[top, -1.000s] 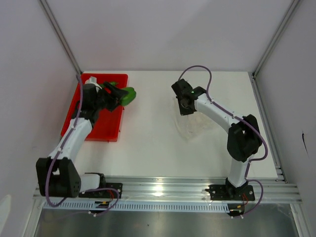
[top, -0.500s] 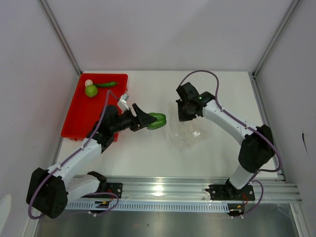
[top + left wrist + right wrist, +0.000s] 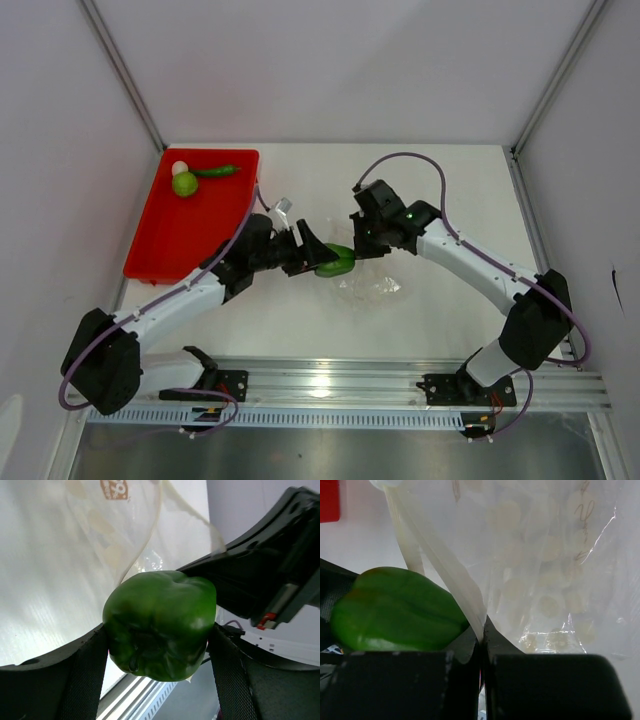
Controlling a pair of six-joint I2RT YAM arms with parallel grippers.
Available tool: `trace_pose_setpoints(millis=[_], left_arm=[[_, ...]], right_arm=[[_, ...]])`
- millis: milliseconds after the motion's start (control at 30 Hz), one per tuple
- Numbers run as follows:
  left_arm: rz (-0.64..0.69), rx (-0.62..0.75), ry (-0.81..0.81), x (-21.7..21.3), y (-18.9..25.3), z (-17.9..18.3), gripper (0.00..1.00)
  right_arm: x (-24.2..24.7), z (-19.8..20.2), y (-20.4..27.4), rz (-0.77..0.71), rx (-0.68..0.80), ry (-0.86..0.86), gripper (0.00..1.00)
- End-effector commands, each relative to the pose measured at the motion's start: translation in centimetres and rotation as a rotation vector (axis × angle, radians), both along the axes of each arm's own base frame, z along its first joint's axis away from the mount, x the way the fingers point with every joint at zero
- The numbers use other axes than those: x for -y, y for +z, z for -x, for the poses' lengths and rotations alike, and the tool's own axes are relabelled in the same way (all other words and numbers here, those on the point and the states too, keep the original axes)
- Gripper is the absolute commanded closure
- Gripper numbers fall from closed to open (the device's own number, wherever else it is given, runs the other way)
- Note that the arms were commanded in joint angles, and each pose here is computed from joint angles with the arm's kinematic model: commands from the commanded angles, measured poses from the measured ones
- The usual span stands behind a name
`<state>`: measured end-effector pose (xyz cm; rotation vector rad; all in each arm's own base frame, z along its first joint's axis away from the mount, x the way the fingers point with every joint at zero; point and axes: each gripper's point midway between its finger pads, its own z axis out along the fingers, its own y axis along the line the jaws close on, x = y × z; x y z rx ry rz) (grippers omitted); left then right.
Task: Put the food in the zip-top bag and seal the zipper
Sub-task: Place the fake vegetable in the zipper food storage bag.
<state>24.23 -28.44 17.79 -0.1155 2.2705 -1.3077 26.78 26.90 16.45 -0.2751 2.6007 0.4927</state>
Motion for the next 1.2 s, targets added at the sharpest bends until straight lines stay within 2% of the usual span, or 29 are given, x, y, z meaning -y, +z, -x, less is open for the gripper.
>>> trace_pose_setpoints(millis=[0, 200, 500, 633, 867, 933, 1033, 1167], left_arm=[[-0.052, 0.042, 0.015, 0.5, 0.5, -0.5, 0.38], [-0.221, 0.066, 0.068, -0.4, -0.5, -0.4, 0.38], [-0.374, 0.165, 0.064, 0.9, 0.1, 0.4, 0.39], [-0.452, 0.203, 0.098, 1.0, 0.4, -0.6, 0.39], [-0.558, 0.176, 0.144, 1.1, -0.1, -2.5, 0.38], [-0.537, 0.194, 0.141, 1.9, 0.7, -3.0, 0.38], [-0.421, 0.235, 0.085, 3.6, 2.0, -2.4, 0.38], [-0.356, 0.237, 0.035, 4.0, 1.5, -1.1, 0.35]], right_arm=[[-1.3, 0.3, 2.0, -0.088, 0.027, 0.002, 1.0], [-2.2, 0.5, 3.4, -0.148, 0.035, 0.012, 1.0], [-4.0, 0.7, 4.5, -0.242, 0.008, 0.025, 1.0], [-4.8, 1.1, 5.2, -0.273, -0.003, 0.047, 1.0], [-5.3, 2.1, 5.5, -0.291, -0.019, 0.068, 1.0], [-5.2, 2.2, 5.3, -0.284, -0.025, 0.066, 1.0], [-5.0, 2.1, 5.4, -0.279, -0.021, 0.061, 1.0], [-4.5, 1.7, 5.3, -0.262, -0.006, 0.047, 1.0]])
